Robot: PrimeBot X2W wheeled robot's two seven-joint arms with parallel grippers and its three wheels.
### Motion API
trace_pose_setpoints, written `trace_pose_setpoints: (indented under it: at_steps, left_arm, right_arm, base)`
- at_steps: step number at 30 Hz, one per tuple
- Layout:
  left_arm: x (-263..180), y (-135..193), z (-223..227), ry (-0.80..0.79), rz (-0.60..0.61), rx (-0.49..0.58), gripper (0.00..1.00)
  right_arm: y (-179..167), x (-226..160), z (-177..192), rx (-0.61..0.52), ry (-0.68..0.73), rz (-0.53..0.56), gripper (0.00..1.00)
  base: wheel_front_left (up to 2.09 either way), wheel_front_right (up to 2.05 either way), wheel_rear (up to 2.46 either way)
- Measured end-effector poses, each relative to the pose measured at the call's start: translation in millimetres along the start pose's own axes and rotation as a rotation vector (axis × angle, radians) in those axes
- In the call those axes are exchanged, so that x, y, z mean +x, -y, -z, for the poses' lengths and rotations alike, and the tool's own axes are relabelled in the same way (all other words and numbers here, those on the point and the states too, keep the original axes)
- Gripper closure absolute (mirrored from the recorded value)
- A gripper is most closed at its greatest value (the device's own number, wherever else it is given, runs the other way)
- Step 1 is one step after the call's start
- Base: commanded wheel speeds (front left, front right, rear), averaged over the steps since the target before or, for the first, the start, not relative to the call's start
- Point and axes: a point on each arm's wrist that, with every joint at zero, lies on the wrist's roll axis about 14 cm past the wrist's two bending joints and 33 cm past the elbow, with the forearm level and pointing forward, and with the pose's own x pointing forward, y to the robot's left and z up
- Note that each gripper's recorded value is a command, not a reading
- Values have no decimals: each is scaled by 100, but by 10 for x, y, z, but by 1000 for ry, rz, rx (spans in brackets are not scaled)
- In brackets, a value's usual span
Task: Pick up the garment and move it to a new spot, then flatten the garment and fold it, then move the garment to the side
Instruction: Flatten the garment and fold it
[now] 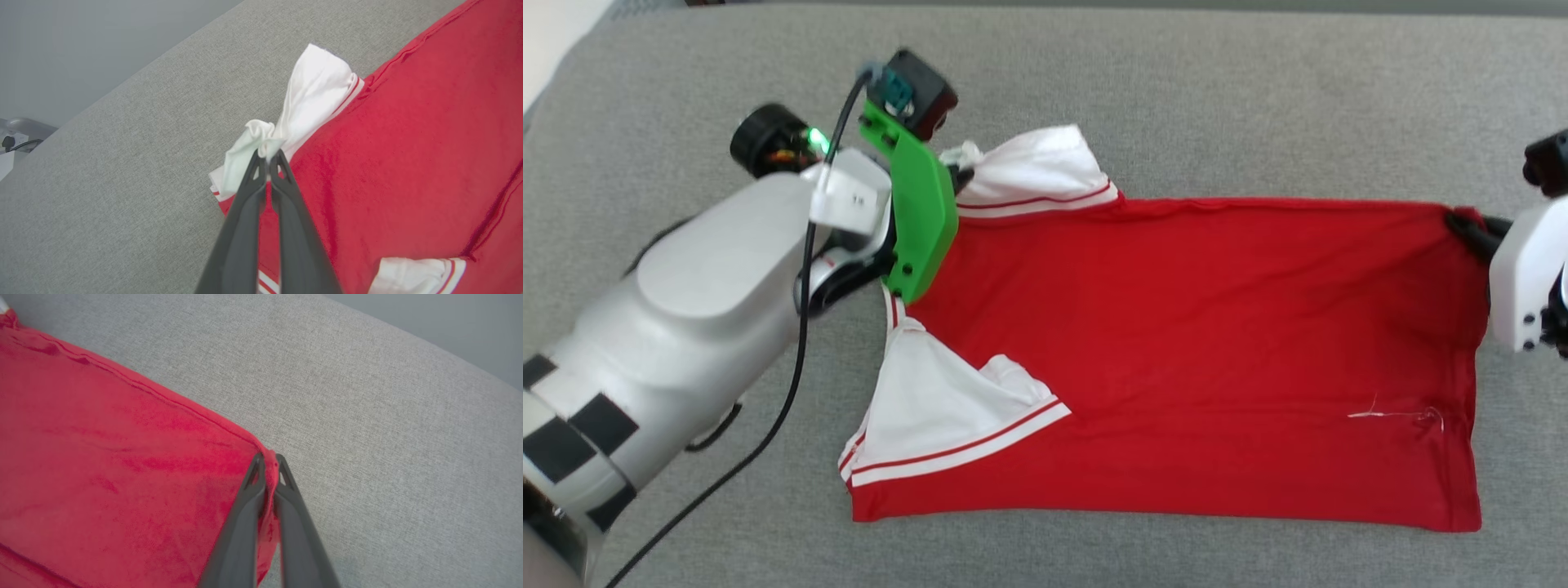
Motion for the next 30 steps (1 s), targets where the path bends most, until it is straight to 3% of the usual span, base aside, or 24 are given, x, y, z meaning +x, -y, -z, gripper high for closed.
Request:
trace_pose_setpoints:
  at_steps: [16,30]
  left_arm:
    - [-688,591,800,-23,1,-146,100]
    - [-751,1036,1695,-213,38,-290,100]
  right_arm:
    - [-360,-598,432,52,104,-36,100]
    - [-684,-681,1197,155,-70,-75,100]
  base:
    - [0,0,0]
    - [0,0,0]
